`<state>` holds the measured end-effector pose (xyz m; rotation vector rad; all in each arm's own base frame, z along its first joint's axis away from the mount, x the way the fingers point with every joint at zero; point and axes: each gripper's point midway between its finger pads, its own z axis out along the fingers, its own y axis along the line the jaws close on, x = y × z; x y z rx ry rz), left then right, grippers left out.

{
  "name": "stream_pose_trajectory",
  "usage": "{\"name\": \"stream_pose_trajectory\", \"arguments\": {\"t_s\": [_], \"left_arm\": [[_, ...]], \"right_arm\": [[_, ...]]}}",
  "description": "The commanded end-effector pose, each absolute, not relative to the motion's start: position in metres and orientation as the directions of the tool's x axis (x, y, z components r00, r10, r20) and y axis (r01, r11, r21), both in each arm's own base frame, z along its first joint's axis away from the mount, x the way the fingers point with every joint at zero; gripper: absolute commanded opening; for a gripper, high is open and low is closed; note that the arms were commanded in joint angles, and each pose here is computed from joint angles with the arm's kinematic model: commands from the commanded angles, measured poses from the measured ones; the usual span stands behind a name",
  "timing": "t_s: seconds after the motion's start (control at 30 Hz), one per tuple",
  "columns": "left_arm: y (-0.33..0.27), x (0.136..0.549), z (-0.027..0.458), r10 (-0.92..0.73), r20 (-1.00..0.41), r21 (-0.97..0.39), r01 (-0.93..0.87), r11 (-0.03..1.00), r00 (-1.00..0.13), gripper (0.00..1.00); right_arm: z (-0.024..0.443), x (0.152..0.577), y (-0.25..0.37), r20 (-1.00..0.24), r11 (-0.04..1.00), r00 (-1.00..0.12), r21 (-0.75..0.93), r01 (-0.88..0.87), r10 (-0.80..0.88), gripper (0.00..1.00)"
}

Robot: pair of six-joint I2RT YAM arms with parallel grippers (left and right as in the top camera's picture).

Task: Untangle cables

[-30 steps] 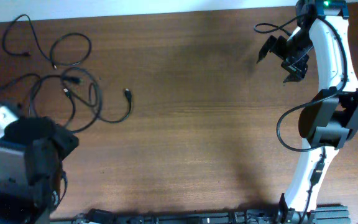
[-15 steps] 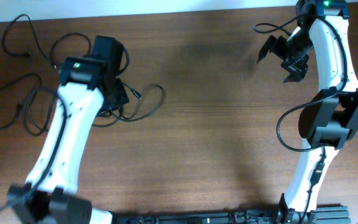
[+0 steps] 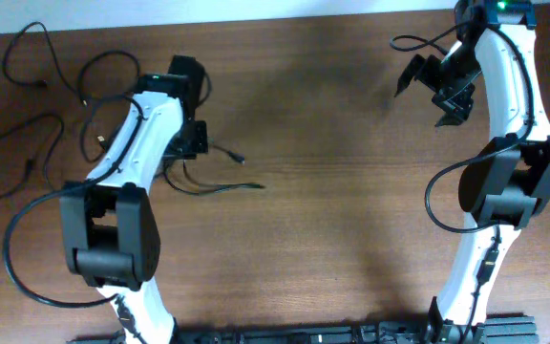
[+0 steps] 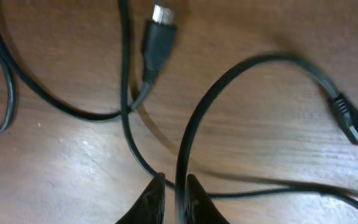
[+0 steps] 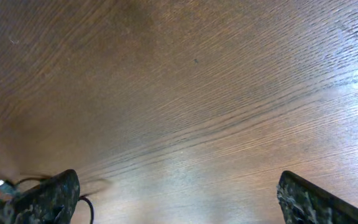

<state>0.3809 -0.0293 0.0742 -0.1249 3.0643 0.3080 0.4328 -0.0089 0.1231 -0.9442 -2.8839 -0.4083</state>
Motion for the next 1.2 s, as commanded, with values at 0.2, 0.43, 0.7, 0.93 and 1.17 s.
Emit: {"name": "stream_pose_trajectory", "arguments": {"t_s": [0.2,0.43,0.7,0.93,1.17], "left_arm": [[0.002,0.391,0.048,-0.034,-0.059,0.055,-0.037,0.998,-0.998,0.94],[-0.001,0.382,-0.007,0.102,0.070,0.038,0.105,0.994,-0.992,0.97],[-0.018,0.367,-0.017,0.103,0.137,-0.066,0.095,0.993,-0.985,0.00],[-0.009,0.366,0.081,-0.161,0.007,-0.002,-0.161,0.987,-0.987,0.00],[0.064,0.304,0.181,-0.467,-0.168,0.152,-0.491,0.858,-0.868,0.00]], "right_arm": [[0.121,0.435,-0.007,0.160,0.773,-0.805,0.223,0.593,0.571,0.98],[0.121,0.435,-0.007,0.160,0.773,-0.805,0.223,0.593,0.571,0.98],[0.121,0.435,-0.007,0.159,0.773,-0.805,0.224,0.593,0.571,0.98],[0.121,0.435,-0.007,0.160,0.773,-0.805,0.223,0.593,0.571,0.98],[0.121,0.435,-0.007,0.160,0.773,-0.805,0.223,0.593,0.571,0.98]]}}
